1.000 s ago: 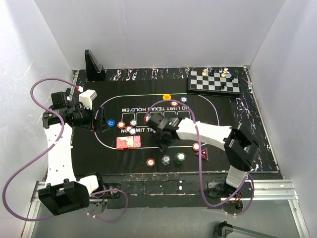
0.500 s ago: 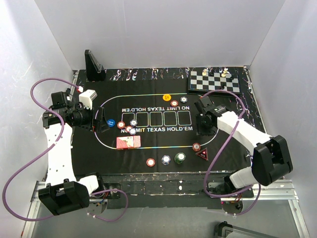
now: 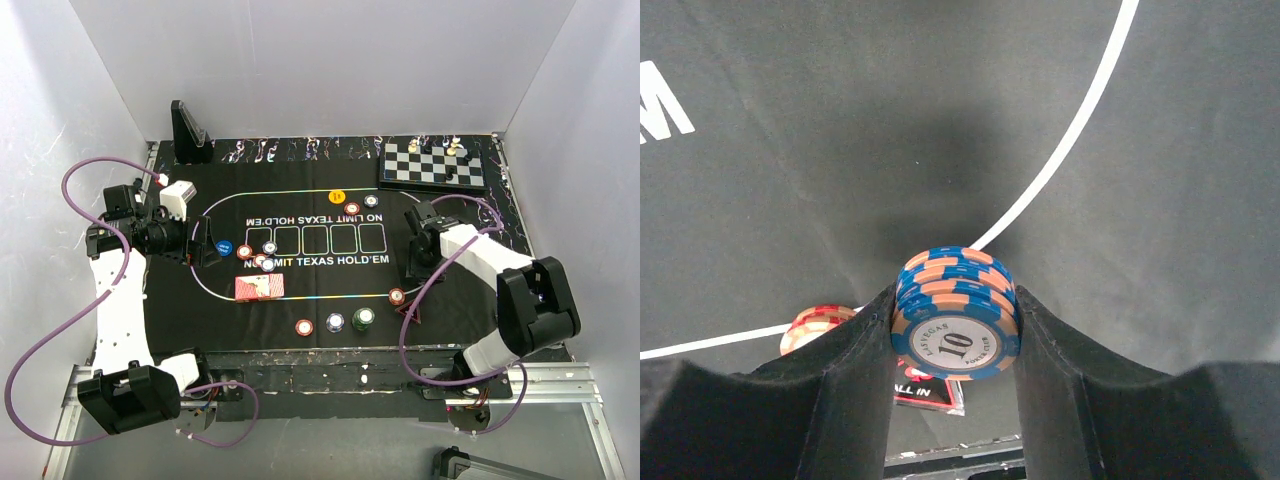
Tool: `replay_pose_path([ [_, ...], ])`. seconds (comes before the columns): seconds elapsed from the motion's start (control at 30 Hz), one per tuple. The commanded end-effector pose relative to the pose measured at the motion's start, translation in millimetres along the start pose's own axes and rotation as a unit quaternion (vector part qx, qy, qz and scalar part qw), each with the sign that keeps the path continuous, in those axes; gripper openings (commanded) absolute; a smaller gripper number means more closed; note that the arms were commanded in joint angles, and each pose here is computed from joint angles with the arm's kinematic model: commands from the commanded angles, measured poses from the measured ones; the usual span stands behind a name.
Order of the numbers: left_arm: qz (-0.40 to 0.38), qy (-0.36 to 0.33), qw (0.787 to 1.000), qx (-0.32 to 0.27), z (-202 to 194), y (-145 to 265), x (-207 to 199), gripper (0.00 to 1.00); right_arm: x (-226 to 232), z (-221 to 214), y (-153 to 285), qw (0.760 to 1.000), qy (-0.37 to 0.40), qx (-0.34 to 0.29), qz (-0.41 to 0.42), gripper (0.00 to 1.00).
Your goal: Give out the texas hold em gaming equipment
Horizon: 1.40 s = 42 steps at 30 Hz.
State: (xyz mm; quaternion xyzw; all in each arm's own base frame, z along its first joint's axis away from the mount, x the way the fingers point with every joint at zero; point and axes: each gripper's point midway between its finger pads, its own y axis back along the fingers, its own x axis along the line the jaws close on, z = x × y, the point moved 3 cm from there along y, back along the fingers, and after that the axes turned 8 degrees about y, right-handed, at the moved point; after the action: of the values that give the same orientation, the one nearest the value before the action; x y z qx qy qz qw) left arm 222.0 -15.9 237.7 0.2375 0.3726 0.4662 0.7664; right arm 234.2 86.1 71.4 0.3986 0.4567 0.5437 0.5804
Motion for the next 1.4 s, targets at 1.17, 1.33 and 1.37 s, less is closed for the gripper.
replay_pose_path([
  [1.17,-0.008,-0.01,1.0,-0.016,8.2,4.2,-3.7,1.0,45.6,28.8,95.1,0.991,0.042,-0.099,0.077,0.82],
  [1.33,-0.01,-0.008,1.0,-0.015,9.1,3.1,-3.4,1.0,90.5,-3.1,117.7,0.979,0.134,-0.096,0.119,0.87],
  [1.37,-0.01,-0.007,1.0,-0.014,8.8,2.8,-3.3,1.0,96.6,-9.5,118.6,0.978,0.144,-0.092,0.123,0.87],
])
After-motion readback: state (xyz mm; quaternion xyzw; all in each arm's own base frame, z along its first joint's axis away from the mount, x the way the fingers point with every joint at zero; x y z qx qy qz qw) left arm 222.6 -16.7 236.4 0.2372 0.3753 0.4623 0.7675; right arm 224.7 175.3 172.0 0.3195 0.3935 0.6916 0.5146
